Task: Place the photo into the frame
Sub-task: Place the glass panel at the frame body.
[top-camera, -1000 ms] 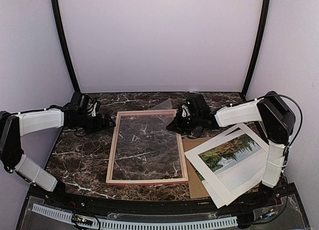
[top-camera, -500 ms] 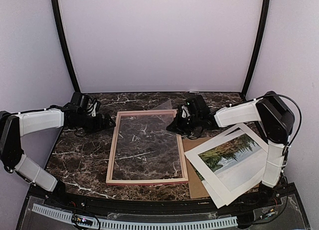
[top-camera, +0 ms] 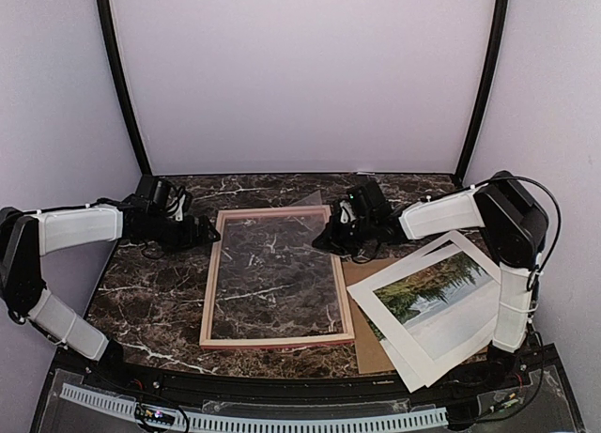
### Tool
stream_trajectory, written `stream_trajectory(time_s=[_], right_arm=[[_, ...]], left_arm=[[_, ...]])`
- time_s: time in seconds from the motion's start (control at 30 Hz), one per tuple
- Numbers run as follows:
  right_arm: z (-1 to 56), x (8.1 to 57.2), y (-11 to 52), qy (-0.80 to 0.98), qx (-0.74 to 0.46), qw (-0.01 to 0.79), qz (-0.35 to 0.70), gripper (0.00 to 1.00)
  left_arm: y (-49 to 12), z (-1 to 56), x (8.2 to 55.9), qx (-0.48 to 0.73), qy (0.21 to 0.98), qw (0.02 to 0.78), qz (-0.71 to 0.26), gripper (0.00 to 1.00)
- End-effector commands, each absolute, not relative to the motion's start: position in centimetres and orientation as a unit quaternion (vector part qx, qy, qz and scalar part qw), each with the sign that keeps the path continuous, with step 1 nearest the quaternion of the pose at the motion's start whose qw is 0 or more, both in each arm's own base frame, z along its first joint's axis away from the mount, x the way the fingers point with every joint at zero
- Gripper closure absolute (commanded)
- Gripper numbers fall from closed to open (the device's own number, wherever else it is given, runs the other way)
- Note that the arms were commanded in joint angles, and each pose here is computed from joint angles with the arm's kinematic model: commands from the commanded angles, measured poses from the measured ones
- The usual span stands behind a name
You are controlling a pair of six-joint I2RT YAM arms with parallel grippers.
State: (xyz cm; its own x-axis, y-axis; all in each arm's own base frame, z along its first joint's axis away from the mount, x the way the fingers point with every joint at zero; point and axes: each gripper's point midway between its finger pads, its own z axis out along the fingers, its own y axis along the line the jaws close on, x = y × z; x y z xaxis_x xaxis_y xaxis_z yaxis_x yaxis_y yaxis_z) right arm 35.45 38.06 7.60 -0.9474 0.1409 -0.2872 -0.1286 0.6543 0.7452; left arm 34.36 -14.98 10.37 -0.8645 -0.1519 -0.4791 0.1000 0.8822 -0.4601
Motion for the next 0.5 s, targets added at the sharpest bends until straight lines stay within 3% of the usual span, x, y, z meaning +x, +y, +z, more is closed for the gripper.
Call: stream_trajectory(time_s=[0.0,0.47], right_arm=[[8.36,35.58,39.09,0.89,-0.008,0.163,0.426,0.96],[8.87,35.24,38.84,0.894,0.003,0.157,0.42,0.95]], left_arm=[[-15.58,10.34,34.22,-0.011,0.933,0.257,-0.251,0.02],[-15.53,11.29,34.51,-0.011,0.931,0.269,-0.245,0.02]])
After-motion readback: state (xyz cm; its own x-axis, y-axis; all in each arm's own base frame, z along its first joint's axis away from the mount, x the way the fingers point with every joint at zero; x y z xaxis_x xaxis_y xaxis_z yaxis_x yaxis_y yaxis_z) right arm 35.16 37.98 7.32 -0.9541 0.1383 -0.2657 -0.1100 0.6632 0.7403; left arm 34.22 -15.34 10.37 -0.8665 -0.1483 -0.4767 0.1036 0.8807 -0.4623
